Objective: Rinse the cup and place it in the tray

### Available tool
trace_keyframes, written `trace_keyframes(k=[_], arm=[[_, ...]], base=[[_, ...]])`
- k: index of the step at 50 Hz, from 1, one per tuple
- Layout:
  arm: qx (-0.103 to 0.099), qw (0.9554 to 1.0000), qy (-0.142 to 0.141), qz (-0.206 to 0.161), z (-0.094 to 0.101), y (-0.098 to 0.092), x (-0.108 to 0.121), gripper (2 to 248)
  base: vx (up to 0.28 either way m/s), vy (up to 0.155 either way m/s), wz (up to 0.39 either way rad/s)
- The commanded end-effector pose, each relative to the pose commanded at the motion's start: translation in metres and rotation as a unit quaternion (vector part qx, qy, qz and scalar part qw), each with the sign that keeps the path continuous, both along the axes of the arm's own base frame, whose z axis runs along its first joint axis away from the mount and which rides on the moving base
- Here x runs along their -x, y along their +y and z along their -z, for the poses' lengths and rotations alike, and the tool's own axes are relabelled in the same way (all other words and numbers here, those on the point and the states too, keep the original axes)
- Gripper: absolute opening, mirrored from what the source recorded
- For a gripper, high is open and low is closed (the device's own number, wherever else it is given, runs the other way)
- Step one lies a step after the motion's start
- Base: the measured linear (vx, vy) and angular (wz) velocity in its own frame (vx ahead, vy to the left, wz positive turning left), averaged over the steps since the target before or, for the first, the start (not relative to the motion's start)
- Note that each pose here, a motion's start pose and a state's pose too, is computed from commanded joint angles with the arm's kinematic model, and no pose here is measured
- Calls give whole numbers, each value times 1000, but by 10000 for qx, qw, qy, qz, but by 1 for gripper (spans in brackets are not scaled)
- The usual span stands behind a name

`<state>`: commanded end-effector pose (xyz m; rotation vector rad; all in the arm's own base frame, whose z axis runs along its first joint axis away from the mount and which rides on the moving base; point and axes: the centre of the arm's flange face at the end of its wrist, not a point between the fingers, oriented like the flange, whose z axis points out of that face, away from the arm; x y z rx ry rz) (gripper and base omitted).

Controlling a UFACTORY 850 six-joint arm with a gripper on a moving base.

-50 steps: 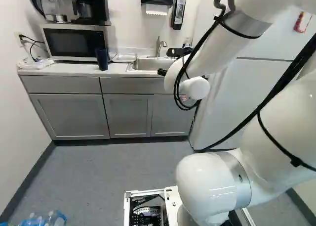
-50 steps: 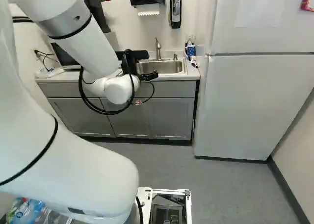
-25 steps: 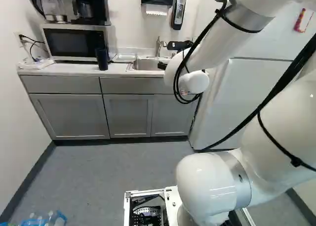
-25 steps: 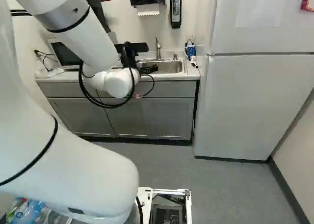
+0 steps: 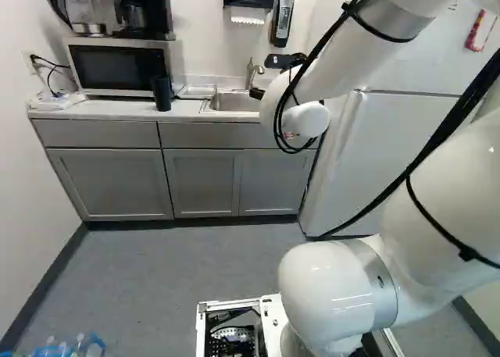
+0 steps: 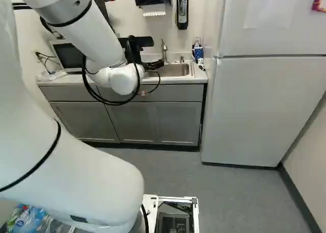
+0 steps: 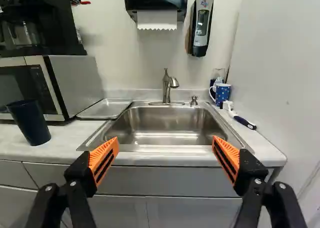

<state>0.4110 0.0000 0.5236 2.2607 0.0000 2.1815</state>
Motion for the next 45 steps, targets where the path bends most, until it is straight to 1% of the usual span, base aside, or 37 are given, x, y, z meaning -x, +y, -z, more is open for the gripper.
trace_keyframes(k=[22, 45], arm=[[0, 9998, -206, 0, -23, 0, -15, 247], [0, 9999, -137, 0, -42, 0, -25, 247]], base=[[0, 0, 0], [0, 0, 0]])
